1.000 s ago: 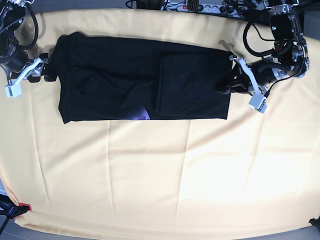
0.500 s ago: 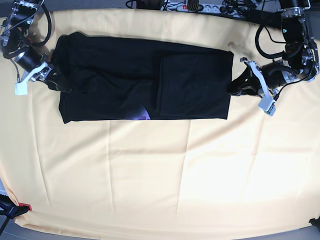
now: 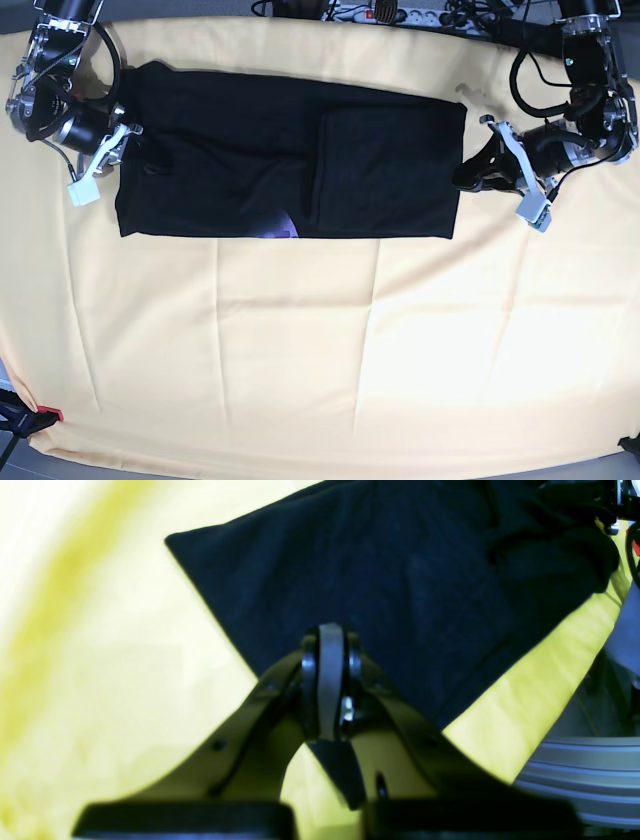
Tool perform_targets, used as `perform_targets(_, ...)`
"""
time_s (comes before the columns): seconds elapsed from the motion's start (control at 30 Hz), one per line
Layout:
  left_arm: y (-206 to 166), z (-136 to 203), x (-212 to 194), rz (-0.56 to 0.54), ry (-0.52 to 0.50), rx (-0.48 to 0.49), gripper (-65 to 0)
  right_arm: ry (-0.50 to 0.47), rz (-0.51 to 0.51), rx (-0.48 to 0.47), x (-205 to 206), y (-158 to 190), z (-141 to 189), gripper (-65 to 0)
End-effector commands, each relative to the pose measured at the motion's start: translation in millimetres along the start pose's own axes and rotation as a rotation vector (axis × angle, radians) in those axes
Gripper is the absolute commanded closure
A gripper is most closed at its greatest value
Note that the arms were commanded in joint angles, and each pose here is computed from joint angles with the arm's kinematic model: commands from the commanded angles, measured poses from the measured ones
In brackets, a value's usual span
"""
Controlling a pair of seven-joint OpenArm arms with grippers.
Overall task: Fold the T-shirt properly
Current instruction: 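Release the strip and lift both grippers away from the shirt, then grasp the strip end with the right gripper and fold it over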
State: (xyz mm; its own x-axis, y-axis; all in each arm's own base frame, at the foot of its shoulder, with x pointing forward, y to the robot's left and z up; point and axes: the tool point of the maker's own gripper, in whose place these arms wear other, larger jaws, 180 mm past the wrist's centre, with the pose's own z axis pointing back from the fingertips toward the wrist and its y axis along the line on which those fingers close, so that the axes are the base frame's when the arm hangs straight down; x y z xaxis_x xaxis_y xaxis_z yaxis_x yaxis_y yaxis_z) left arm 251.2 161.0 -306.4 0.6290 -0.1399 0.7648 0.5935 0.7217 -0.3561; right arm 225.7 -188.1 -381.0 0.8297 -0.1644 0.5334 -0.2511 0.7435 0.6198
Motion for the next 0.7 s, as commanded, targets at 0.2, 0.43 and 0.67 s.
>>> perform_targets(0.2, -1.5, 4.7, 15.6, -0.024, -0.05, -0.008, 0.0, -0.131, 0.252, -0.195, 68.6, -0.3, 72.8, 0.0)
perform_targets(0.43, -1.5, 4.7, 15.5, -0.024, -0.05, -0.008, 0.0, -0.127, 0.373, -0.26, 90.1, 5.3, 96.2, 0.0)
perform_targets(0.67, -2.9, 4.8, 16.7, -0.02, -0.057, -0.016, 0.0, -0.239, 0.365, 0.007, 91.0, 65.3, 76.3, 0.0)
